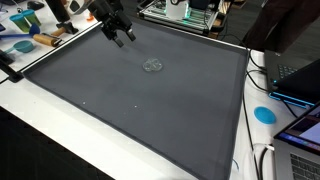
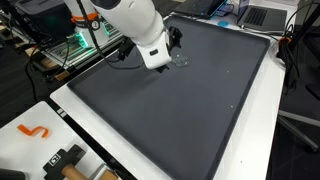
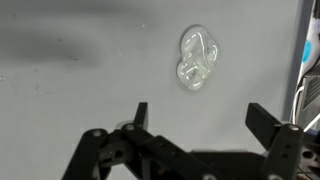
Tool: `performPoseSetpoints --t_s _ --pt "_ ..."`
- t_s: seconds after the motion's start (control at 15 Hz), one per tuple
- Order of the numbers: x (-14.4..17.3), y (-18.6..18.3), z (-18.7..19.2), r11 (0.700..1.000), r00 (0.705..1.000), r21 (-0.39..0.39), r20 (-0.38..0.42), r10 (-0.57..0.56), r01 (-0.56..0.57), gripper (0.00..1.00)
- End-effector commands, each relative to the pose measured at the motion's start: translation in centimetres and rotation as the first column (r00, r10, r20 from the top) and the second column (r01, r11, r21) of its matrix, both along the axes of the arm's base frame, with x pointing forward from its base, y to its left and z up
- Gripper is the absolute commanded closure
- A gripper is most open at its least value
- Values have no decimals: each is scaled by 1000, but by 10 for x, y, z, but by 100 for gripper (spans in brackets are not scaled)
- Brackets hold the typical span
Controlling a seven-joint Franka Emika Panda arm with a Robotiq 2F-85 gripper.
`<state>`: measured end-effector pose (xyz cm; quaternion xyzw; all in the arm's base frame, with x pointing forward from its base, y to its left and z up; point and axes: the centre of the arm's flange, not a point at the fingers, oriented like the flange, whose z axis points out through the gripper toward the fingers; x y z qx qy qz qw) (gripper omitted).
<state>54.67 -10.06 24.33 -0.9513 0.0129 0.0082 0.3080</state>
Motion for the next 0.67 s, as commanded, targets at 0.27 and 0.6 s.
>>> performPoseSetpoints --t_s 0.27,0.6 --pt "-24 19 2 999 999 -47 44 2 0 0" --pt "-30 37 16 996 998 -93 64 24 -18 0"
